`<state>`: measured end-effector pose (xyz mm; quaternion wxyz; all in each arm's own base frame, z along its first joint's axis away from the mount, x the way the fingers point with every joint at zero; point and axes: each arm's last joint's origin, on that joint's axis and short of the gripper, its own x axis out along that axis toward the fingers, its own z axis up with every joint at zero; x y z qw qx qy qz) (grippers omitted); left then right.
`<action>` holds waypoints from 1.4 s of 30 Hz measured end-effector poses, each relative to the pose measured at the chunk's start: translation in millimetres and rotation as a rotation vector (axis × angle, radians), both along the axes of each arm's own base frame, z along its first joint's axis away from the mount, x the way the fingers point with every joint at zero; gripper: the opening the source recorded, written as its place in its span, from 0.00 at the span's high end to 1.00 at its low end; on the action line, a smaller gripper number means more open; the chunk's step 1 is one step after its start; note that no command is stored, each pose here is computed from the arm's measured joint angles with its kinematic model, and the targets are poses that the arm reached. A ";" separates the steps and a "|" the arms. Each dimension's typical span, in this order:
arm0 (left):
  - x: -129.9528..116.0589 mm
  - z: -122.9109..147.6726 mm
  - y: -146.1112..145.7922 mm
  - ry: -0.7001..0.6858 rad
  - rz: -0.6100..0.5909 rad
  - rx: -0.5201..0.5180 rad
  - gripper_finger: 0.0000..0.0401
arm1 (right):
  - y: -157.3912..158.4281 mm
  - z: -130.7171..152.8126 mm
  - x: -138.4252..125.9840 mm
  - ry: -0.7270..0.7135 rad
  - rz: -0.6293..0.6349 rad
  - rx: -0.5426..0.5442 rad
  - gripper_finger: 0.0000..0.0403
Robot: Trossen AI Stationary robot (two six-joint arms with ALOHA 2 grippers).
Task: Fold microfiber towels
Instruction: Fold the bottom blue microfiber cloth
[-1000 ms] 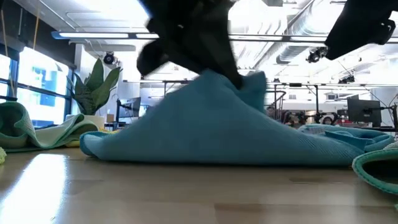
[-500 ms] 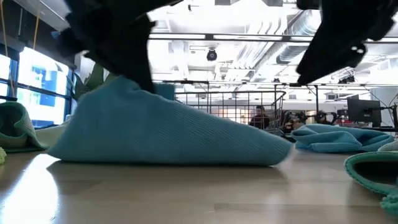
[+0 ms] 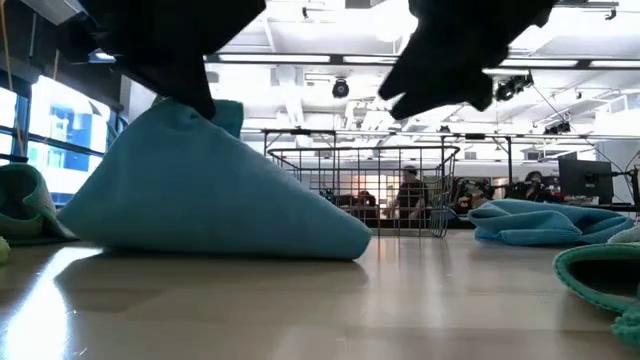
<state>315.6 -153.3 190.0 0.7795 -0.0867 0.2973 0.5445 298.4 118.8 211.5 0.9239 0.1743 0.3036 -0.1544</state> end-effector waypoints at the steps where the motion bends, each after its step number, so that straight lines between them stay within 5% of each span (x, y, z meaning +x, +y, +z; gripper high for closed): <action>1: -1.3 0.8 2.5 0.025 0.005 0.013 1.00 | -3.0 0.8 2.0 -0.009 -0.003 -0.003 0.59; 16: -25.8 -31.1 19.3 0.283 0.136 -0.088 1.00 | -38.2 3.4 25.5 -0.098 -0.058 0.073 0.59; 30: -39.2 -48.7 21.4 0.359 0.162 -0.130 1.00 | -23.7 -64.9 75.8 -0.266 0.006 0.193 0.59; 42: -43.6 -53.4 24.4 0.380 0.169 -0.121 1.00 | -16.2 -93.9 117.0 -0.246 0.083 0.119 0.59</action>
